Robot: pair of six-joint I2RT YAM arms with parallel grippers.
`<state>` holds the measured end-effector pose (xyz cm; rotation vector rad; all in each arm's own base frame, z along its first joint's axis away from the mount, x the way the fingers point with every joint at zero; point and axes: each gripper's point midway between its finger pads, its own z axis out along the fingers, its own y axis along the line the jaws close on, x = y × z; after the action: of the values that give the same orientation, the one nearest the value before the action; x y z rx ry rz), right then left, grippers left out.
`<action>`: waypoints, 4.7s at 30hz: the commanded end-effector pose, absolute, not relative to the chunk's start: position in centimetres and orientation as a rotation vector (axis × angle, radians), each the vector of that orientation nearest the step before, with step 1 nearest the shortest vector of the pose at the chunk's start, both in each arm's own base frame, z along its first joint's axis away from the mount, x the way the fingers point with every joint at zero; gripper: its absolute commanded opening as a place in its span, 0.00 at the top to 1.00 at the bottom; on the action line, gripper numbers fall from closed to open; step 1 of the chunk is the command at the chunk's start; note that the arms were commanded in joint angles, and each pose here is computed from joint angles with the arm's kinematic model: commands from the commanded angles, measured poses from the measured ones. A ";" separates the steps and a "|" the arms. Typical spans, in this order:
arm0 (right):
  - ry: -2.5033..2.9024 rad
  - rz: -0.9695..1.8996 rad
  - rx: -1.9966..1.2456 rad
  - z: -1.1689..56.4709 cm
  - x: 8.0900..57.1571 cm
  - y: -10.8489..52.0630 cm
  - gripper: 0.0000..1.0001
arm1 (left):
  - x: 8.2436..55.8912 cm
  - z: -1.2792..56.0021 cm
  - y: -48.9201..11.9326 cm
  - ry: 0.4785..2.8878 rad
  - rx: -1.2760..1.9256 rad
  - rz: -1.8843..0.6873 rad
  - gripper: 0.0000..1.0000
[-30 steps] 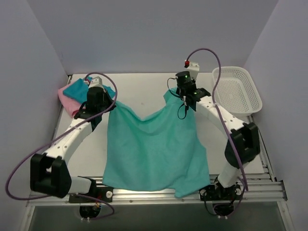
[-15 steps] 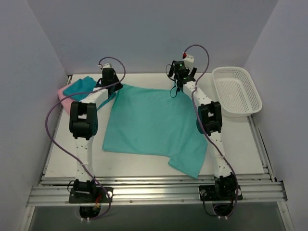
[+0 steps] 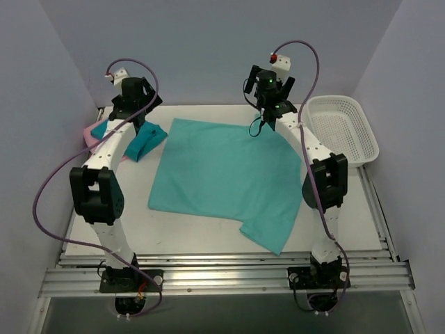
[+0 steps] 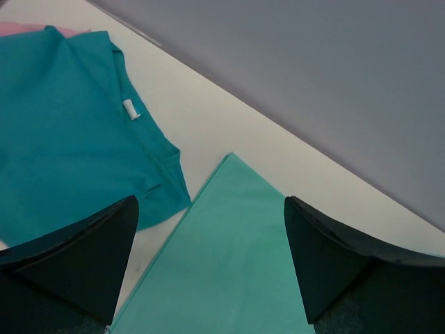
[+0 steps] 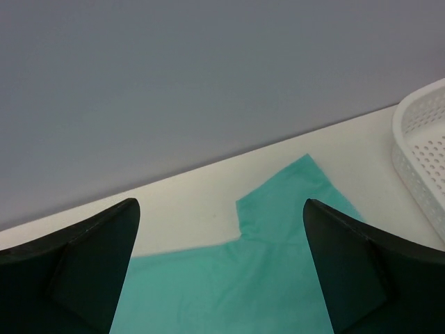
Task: Fold and stack the t-shirts
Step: Flatten out the tshirt, then grap the side of the flattened tshirt closest away from the robot with both arms
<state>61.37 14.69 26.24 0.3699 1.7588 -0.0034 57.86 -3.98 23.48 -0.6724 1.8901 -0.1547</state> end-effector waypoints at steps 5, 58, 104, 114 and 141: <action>1.755 0.090 0.441 30.0 48.9 14.1 0.00 | 46.8 27.5 -6.4 1.875 -0.650 -0.216 0.05; 2.770 -0.137 0.630 2.3 12.9 11.3 0.03 | 26.8 11.6 -13.4 2.182 -0.379 -0.349 0.04; 2.670 -0.221 0.658 -0.1 10.6 11.8 0.17 | 26.4 9.5 -13.1 2.212 -0.386 -0.320 0.03; 2.656 -0.244 0.717 -0.4 11.4 11.2 0.41 | 26.5 9.6 -13.1 2.208 -0.373 -0.316 0.03; 2.618 -0.133 0.623 1.9 14.2 13.7 1.00 | 21.4 7.3 -7.1 2.198 -0.828 -0.113 0.09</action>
<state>13.22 14.01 0.95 0.6619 2.6541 -0.0944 21.64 -8.06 8.44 -0.7408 2.2137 -0.1800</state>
